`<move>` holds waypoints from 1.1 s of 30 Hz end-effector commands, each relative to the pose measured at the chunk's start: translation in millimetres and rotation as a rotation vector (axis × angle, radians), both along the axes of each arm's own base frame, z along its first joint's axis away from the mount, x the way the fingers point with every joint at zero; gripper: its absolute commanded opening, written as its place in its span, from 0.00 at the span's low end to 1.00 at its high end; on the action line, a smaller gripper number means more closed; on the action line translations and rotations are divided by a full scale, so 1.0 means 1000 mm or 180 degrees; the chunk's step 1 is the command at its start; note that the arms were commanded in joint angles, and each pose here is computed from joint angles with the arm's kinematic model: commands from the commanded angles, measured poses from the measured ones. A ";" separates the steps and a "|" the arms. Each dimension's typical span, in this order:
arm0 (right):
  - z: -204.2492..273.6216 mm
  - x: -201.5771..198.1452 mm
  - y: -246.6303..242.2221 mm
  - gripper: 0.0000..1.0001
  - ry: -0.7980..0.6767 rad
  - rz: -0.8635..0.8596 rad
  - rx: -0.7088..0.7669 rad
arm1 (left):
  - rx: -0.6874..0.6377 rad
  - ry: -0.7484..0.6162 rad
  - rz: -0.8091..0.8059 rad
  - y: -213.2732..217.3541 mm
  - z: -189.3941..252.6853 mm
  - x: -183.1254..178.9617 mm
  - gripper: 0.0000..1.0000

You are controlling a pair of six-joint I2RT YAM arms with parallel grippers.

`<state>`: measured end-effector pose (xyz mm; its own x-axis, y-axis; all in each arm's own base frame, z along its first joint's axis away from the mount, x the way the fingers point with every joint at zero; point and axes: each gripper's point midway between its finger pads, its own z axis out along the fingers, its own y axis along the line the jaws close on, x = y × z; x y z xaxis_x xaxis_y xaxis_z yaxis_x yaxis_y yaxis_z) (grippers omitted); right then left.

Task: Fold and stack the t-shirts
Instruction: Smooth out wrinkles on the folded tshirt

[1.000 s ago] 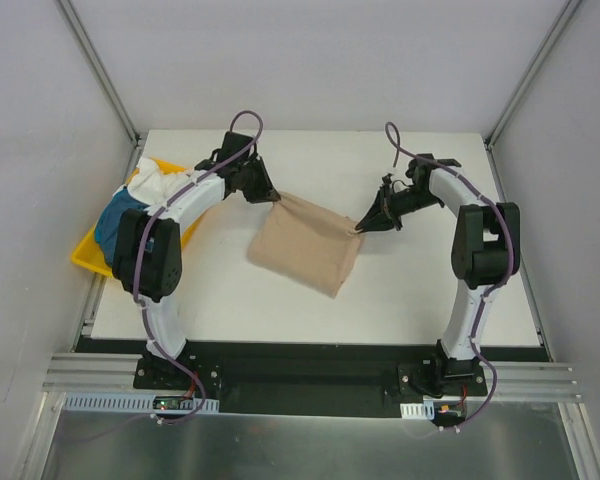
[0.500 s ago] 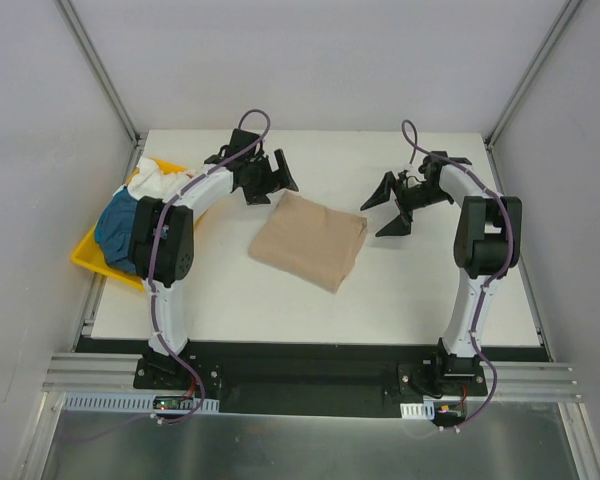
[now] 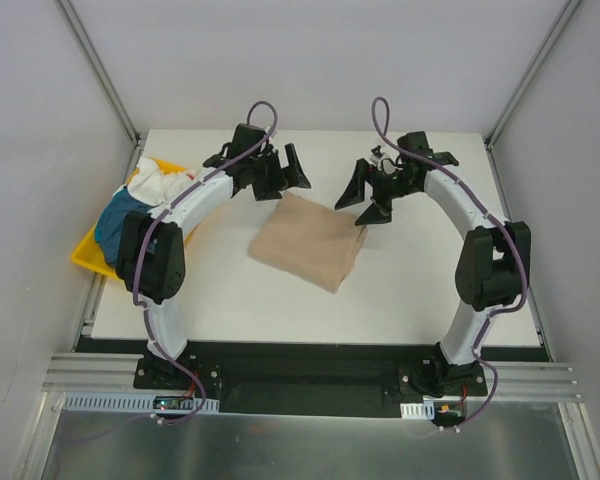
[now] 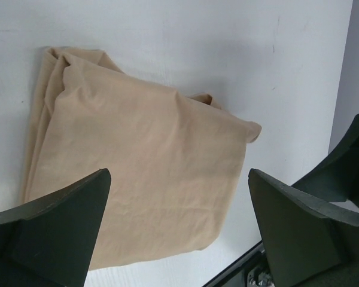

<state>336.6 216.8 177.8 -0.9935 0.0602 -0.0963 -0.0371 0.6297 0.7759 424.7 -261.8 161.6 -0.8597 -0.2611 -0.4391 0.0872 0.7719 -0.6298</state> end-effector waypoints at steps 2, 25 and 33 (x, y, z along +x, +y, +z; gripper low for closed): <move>-0.006 0.022 0.041 0.96 -0.0172 0.0050 0.0131 | -0.0148 0.0069 -0.0125 -0.023 -0.012 0.029 0.99; -0.166 0.052 -0.019 0.96 0.0768 -0.0490 -0.0323 | 0.0119 0.1018 0.0200 0.003 -0.133 0.003 0.99; -0.135 0.038 -0.051 0.96 0.0336 -0.0264 -0.1118 | 0.0283 0.0937 0.0232 0.028 -0.105 -0.058 0.99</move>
<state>391.9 213.0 53.2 -0.9802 0.1721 0.0975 0.1859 0.6334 0.7512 405.6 -260.5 53.5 -0.9325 -0.2973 -0.2052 -0.1019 0.7614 -0.6402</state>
